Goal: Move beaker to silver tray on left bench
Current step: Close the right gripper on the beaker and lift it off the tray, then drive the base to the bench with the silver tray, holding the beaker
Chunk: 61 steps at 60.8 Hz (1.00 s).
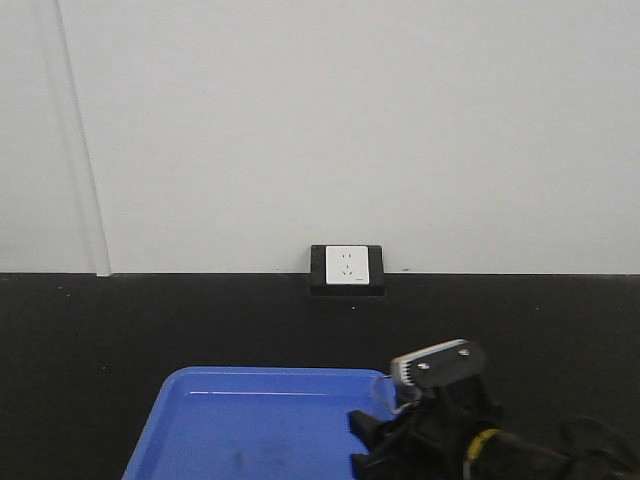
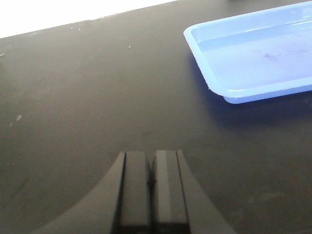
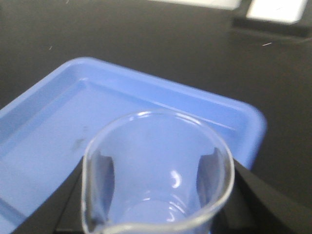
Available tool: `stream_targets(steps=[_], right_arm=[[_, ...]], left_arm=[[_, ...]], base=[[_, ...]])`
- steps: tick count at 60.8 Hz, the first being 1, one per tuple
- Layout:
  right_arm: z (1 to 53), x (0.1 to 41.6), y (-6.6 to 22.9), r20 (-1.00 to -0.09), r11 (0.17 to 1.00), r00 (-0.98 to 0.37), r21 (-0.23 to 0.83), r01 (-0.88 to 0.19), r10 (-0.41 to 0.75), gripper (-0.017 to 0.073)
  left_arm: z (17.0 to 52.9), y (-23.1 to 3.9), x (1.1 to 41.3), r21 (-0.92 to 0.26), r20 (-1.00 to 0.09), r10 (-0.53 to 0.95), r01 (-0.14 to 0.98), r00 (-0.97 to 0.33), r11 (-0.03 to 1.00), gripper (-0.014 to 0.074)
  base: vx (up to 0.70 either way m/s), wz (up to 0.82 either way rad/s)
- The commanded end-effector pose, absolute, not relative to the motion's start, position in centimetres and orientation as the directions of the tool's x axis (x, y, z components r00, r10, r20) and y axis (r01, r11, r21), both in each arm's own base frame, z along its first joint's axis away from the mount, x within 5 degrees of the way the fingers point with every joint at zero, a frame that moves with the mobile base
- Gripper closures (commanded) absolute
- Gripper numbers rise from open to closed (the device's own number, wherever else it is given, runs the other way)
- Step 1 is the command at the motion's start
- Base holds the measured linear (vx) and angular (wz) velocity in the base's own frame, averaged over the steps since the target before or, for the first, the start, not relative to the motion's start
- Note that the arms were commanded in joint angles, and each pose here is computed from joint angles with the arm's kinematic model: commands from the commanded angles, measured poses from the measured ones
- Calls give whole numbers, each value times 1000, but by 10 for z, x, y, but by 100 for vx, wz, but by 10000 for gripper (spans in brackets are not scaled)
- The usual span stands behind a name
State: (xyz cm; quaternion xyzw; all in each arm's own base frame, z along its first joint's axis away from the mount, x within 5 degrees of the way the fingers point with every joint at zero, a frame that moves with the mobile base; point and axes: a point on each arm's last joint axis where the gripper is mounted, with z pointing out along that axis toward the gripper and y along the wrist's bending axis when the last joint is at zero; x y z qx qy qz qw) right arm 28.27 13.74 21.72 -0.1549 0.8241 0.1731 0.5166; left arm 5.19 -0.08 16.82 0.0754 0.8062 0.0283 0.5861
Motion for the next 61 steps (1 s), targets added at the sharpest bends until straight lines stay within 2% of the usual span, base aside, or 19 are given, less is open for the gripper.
stream_targets(steps=[1, 12, 23, 32, 61], right_arm=[[254, 256, 111, -956, 903, -294, 119, -413, -9, 573], [263, 190, 69, -977, 928, -210, 40, -370, -42, 573], [270, 156, 56, -992, 932, -128, 37, -361, -10, 573], [272, 149, 53, -991, 933, -115, -25, -360, -71, 573], [269, 148, 52, -988, 935, -138, -23, -355, -76, 571]], left_arm=[[169, -2, 54, 129, -961, 148, 94, -234, 987, 592], [169, -2, 54, 129, -961, 148, 94, -234, 987, 592], [169, -2, 54, 129, -961, 148, 94, -234, 987, 592], [169, -2, 54, 129, -961, 148, 94, -234, 987, 592], [169, -2, 54, 129, -961, 148, 94, -234, 987, 592]], base=[[0, 0], [0, 0], [0, 0], [0, 0], [0, 0]])
